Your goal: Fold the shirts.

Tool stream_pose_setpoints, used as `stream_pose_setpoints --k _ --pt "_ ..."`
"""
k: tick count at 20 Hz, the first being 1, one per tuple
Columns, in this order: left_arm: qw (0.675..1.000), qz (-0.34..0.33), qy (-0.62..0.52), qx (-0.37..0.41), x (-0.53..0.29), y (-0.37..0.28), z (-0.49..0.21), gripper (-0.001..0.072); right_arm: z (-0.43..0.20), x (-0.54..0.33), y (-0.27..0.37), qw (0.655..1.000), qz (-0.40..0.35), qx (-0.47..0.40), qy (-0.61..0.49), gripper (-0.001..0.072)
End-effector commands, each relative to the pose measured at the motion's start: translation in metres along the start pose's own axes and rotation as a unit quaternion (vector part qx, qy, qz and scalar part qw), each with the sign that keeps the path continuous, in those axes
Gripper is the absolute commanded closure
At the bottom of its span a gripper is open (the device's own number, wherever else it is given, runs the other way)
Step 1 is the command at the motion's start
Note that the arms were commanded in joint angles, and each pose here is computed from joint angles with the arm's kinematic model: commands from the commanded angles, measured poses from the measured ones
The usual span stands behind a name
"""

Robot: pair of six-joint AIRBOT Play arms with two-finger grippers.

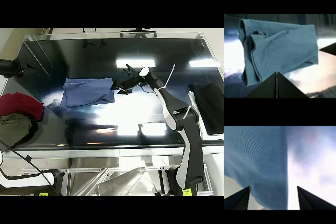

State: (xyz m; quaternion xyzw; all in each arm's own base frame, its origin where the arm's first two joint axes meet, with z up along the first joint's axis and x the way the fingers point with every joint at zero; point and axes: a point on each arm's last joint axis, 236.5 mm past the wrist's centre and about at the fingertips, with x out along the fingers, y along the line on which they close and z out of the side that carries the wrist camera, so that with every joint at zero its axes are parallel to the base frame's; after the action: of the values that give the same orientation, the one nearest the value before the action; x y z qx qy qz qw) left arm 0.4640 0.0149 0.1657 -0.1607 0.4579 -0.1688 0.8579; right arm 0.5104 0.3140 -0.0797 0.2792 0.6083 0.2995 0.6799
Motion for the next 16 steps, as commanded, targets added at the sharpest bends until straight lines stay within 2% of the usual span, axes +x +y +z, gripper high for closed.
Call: stream_pose_setpoints --k 1,2,3,4,6,10,16 --pt "1.000 0.000 0.000 0.010 0.000 0.000 0.000 0.0687 0.001 0.025 0.019 0.999 0.036 -0.001 -0.015 0.0068" --pt "1.000 0.000 0.000 0.013 0.000 0.000 0.000 0.0687 0.001 0.031 0.023 0.999 0.034 -0.005 -0.020 0.0069" --pt "1.000 0.000 0.001 0.014 0.000 0.000 0.000 0.0687 0.002 0.035 0.025 0.999 0.033 -0.007 -0.026 0.0100" --pt "1.000 0.000 0.000 0.014 0.000 0.000 0.000 0.0687 0.001 0.040 0.027 0.999 0.033 -0.008 -0.028 0.0195" --pt "1.000 0.000 0.001 0.018 0.000 0.000 0.000 0.0686 0.000 0.048 0.029 0.999 0.031 -0.010 -0.032 0.0238" --pt "1.000 0.000 0.003 0.018 0.000 0.000 -0.001 0.0687 0.000 0.050 0.029 0.999 0.031 -0.012 -0.034 0.0700" --pt "1.000 0.000 0.003 0.018 0.000 0.000 -0.001 0.0687 0.035 0.005 0.042 0.995 0.037 0.002 -0.092 0.0704"
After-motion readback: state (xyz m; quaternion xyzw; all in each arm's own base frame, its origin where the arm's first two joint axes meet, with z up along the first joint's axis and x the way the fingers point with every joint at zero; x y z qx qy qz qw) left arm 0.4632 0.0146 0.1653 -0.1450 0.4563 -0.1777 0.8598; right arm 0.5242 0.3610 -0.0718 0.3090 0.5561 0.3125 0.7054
